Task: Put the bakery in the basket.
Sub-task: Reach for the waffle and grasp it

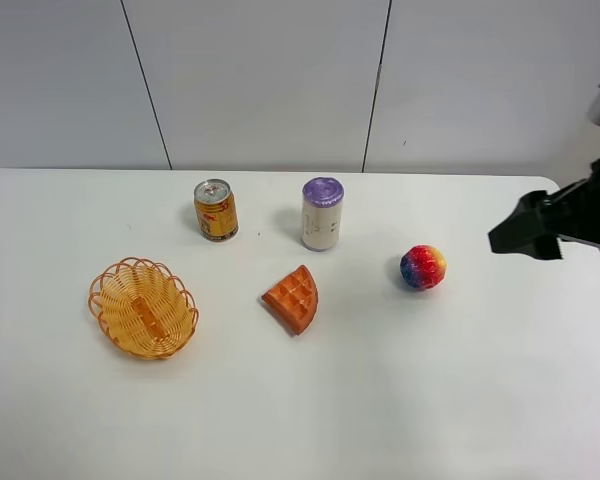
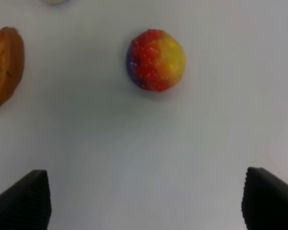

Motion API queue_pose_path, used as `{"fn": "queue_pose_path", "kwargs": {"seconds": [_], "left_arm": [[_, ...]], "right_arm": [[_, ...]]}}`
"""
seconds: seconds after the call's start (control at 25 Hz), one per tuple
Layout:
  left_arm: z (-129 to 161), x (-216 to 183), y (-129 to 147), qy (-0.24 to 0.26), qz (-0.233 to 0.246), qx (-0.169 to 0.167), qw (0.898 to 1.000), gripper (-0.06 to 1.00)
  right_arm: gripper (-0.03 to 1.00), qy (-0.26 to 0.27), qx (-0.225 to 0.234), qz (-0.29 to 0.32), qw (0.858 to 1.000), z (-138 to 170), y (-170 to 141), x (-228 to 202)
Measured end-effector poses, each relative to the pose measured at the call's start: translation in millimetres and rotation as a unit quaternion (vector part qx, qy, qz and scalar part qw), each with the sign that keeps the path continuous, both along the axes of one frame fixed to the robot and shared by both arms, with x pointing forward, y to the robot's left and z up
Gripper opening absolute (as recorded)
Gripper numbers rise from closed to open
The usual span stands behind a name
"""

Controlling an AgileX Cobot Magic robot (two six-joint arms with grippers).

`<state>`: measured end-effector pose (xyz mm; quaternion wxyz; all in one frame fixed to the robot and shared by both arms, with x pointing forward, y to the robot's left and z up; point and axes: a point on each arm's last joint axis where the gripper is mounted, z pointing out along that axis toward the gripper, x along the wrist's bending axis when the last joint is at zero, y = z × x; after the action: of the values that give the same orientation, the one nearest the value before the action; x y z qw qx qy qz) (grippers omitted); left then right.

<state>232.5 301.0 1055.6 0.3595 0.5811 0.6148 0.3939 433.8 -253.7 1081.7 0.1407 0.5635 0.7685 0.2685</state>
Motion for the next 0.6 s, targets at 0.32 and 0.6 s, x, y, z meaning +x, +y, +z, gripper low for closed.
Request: {"fn": "queue_pose_path", "kwargs": {"seconds": [0.32, 0.6], "left_arm": [[0, 0, 0, 0.0, 0.0, 0.0, 1.0, 0.99], [0, 0, 0, 0.0, 0.0, 0.0, 1.0, 0.99]], "right_arm": [[0.79, 0.05, -0.018, 0.12, 0.991, -22, 82, 54], [0.79, 0.087, -0.034, 0.173, 0.981, -52, 146, 87]]}}
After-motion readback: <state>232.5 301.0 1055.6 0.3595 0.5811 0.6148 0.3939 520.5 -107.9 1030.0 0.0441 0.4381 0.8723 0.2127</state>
